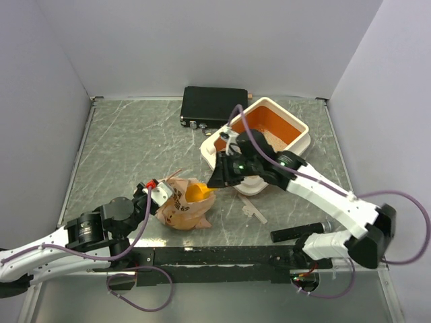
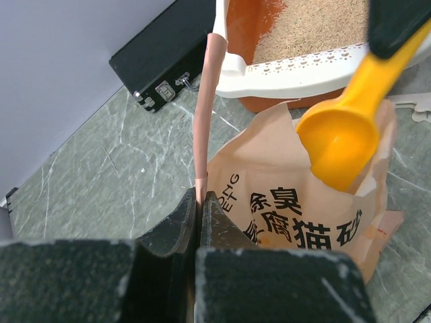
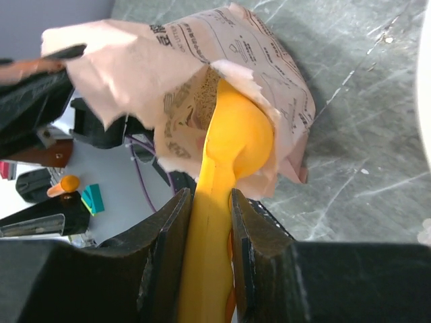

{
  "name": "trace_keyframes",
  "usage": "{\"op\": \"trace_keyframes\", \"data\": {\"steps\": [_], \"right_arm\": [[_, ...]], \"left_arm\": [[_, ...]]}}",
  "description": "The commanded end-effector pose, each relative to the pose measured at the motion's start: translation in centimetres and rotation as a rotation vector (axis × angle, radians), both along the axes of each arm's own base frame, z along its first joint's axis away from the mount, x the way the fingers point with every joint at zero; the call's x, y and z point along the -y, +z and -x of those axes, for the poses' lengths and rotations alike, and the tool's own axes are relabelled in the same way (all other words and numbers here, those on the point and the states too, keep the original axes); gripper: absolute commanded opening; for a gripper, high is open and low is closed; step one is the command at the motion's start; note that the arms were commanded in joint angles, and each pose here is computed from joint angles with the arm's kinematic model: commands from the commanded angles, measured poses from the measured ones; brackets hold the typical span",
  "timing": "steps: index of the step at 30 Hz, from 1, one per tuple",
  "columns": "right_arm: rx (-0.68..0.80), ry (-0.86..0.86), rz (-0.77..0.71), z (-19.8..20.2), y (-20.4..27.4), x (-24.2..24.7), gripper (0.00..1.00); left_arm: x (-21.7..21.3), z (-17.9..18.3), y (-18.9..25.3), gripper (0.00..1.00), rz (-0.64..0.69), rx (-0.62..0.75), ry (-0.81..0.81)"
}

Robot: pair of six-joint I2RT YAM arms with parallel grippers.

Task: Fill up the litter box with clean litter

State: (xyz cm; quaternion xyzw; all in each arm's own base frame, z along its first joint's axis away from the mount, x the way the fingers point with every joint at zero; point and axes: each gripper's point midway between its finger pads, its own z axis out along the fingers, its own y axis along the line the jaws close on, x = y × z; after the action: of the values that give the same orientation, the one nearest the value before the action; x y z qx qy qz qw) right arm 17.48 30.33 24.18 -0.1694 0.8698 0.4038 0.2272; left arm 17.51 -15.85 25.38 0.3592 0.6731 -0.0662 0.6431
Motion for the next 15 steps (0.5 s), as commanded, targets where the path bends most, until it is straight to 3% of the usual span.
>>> {"op": "trace_keyframes", "data": {"steps": [1,9,15], "right_arm": [[-0.051,-0.020,0.082,-0.9,-0.1,-1.8,0.00],[-0.114,0.015,0.353,-0.6,-2.9,-2.8,0.00],[-0.175,0.053,0.445,-0.1,-6.9,-4.0,0.00]], "left_arm": [[0.2,0.2,1.9,0.01,0.065,0.023,-0.014],[0.3,0.5,2.4,0.01,0.110,0.027,-0.037],[0.3,0.4,2.5,0.01,0.113,0.022,-0.027]]}}
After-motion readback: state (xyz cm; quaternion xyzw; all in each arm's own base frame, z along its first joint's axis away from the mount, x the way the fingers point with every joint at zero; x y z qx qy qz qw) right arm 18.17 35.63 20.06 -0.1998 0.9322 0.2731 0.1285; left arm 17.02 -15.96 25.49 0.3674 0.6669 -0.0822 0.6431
